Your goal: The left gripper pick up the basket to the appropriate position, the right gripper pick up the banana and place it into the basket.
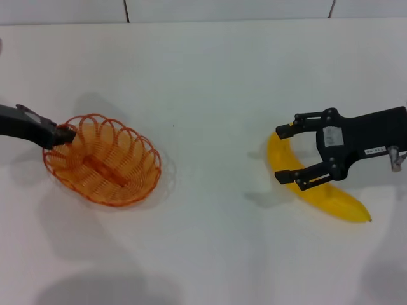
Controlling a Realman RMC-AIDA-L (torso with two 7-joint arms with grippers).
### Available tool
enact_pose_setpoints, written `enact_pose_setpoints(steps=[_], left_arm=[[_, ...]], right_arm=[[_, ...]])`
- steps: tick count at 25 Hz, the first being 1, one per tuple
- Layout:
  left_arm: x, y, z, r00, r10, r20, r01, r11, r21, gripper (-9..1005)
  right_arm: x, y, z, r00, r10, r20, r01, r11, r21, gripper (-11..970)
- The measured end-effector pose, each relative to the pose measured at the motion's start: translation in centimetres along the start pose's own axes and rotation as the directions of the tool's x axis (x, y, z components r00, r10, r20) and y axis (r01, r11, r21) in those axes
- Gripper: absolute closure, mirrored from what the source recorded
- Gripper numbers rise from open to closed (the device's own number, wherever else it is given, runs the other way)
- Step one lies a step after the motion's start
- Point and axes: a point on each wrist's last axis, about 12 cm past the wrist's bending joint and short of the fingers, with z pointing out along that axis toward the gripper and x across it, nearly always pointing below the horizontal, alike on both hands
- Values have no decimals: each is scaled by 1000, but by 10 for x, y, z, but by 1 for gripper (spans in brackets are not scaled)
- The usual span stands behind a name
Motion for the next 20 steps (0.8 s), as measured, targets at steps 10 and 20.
enact_pose_setpoints(steps=[10, 20], left_arm=[[-21, -13, -24, 994, 28, 106, -36, 996, 77, 906], [-35, -17, -11, 958, -92, 271, 61, 991, 121, 923]], right_arm=[[0, 0, 0, 1000, 7, 0, -7, 1000, 0, 52], [-4, -2, 2, 1000, -1, -4, 1, 1000, -8, 53]])
